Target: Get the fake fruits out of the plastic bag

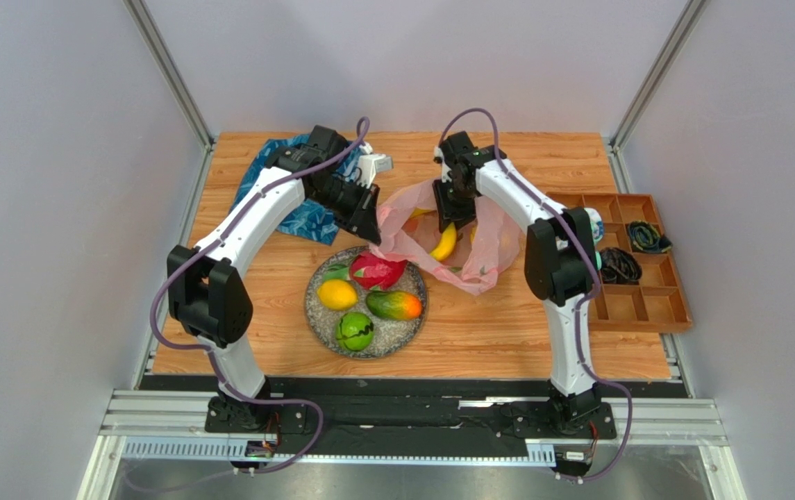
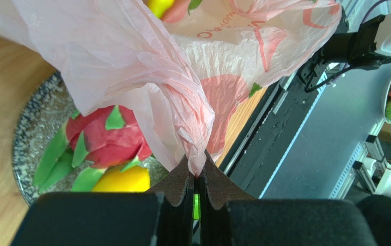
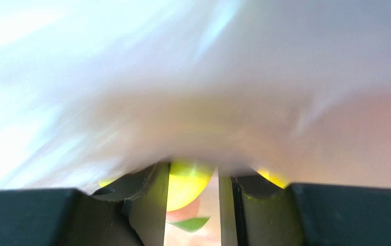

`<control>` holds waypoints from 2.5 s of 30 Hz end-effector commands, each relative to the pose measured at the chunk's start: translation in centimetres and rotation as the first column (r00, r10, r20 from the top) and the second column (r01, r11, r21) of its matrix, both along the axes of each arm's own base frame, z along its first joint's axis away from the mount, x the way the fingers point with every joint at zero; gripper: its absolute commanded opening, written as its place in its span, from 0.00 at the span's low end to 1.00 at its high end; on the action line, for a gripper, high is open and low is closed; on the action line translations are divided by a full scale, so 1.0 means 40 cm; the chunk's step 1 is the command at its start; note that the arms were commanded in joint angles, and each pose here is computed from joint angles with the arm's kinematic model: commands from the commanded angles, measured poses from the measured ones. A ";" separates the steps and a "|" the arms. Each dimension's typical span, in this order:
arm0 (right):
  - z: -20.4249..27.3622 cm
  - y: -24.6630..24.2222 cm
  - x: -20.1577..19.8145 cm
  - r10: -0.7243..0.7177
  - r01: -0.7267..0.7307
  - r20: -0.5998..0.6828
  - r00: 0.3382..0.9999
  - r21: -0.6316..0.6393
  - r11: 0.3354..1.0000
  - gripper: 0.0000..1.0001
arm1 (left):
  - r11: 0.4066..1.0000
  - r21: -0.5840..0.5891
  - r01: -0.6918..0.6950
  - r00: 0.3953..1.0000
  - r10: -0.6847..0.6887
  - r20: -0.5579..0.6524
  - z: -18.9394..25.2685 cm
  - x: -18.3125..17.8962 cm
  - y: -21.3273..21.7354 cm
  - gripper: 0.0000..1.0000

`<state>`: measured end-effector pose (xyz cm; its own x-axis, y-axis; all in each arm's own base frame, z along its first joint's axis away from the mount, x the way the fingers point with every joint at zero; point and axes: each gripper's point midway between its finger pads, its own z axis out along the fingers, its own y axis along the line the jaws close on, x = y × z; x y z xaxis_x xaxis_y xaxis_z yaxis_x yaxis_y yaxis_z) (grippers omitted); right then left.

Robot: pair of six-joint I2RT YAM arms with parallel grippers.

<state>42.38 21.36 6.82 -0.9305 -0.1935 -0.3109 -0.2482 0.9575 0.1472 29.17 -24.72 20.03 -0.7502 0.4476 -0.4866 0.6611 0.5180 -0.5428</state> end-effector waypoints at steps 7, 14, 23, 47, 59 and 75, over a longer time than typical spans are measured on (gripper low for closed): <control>0.421 0.007 -0.123 0.156 -0.227 0.331 0.930 0.188 0.956 0.00 | 0.995 -0.096 0.032 0.999 -0.030 0.031 0.070 0.050 -0.053 0.08; 0.454 0.043 -0.252 0.327 -0.422 0.318 0.890 0.300 0.856 0.04 | 0.994 -0.109 0.029 0.999 -0.025 0.035 0.078 0.065 -0.062 0.08; 0.397 0.186 -0.494 0.740 -0.807 0.340 0.581 0.122 0.577 0.02 | 0.996 -0.086 0.023 0.997 -0.017 0.069 0.081 0.064 -0.048 0.08; 0.174 0.196 -0.158 0.741 -0.638 0.236 0.629 -0.389 0.665 0.00 | 0.987 -0.163 0.011 0.979 0.022 0.201 0.207 0.107 -0.072 0.07; 0.073 0.301 -0.121 0.825 -0.757 0.176 0.537 -0.331 0.563 0.02 | 0.987 -0.158 0.007 0.980 0.025 0.200 0.184 0.166 -0.099 0.08; 0.149 0.340 -0.229 0.874 -0.825 0.278 0.398 -0.308 0.474 0.01 | 0.979 -0.172 -0.108 0.953 0.152 0.263 0.238 0.266 -0.028 0.00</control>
